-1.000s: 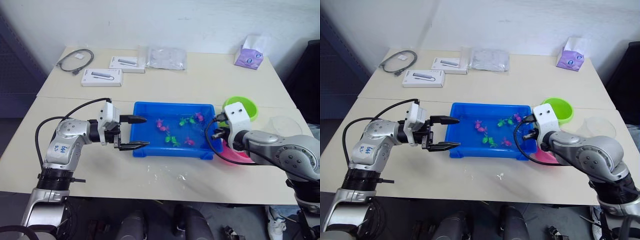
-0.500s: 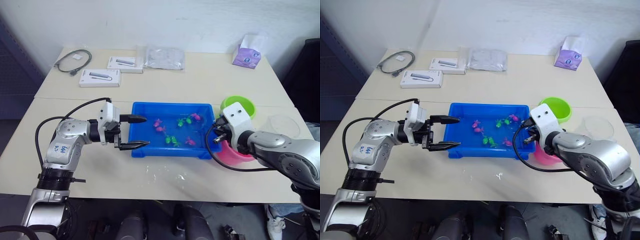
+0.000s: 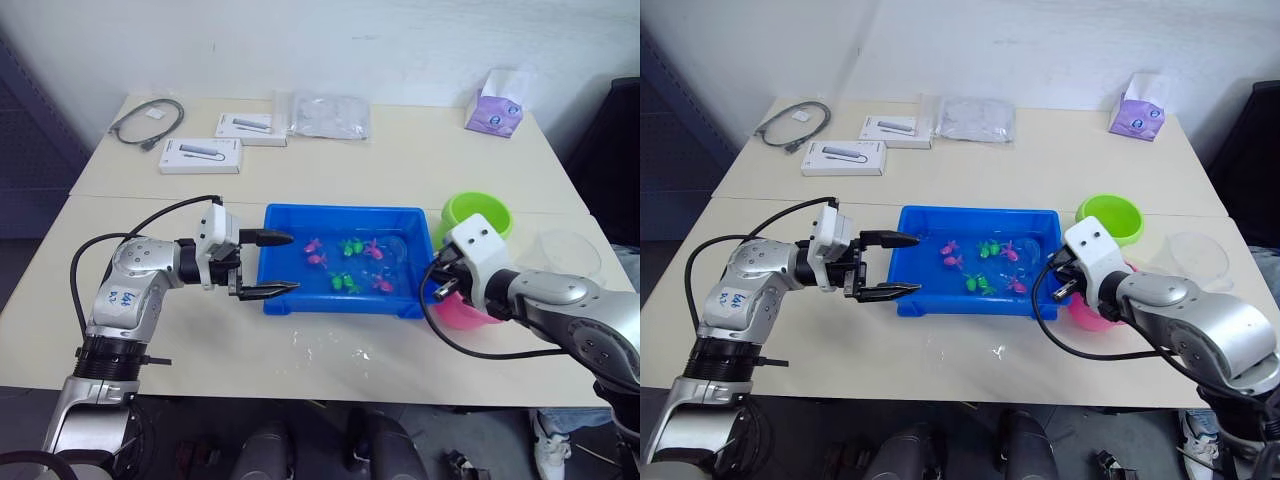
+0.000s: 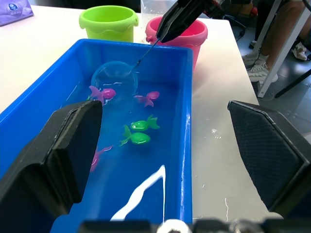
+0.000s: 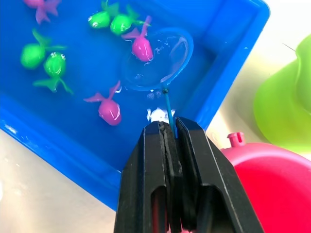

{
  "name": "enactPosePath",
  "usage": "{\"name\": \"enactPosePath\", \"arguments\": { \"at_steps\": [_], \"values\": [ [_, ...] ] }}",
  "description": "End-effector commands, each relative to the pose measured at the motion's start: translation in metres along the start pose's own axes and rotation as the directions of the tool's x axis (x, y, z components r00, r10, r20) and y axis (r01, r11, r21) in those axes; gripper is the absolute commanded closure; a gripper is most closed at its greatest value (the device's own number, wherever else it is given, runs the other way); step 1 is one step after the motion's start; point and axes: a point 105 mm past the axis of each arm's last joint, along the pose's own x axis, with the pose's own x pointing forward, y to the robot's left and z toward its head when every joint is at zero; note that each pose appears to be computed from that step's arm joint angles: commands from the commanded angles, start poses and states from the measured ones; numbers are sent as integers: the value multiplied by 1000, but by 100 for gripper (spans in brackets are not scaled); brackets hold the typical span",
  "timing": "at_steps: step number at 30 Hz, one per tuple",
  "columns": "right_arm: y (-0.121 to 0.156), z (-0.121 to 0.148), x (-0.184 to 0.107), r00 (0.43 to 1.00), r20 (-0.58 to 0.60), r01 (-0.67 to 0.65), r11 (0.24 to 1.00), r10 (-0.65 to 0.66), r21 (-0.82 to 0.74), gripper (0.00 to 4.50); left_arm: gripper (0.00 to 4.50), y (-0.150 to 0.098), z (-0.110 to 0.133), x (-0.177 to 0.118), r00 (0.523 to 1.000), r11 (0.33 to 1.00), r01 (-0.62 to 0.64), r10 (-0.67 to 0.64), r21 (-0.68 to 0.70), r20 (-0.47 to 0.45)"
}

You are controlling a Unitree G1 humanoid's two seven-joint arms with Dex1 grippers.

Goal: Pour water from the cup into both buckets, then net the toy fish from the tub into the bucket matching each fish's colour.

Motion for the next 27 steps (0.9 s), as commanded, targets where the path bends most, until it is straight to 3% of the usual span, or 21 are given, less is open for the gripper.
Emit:
{"name": "enactPosePath", "arguments": {
  "at_steps": [1,9,17,20,27],
  "values": [
    [-1,10,-12,997,76,-39,995,32,96,450,5,-1,5,-1,1000,1000,6,-6,24,8],
    [-3,11,-22,982,169,-130,939,79,318,450,5,1,7,0,1000,1000,15,-15,27,4],
    [0,15,-58,942,309,-224,926,127,304,450,5,1,13,1,999,999,43,-44,19,30],
    [-4,14,-79,927,364,-204,936,89,289,450,5,0,18,3,996,998,69,-69,7,54],
    [-18,-9,-125,905,412,-20,958,-105,287,450,5,-1,22,13,987,990,142,-141,-11,71]
  ]
}}
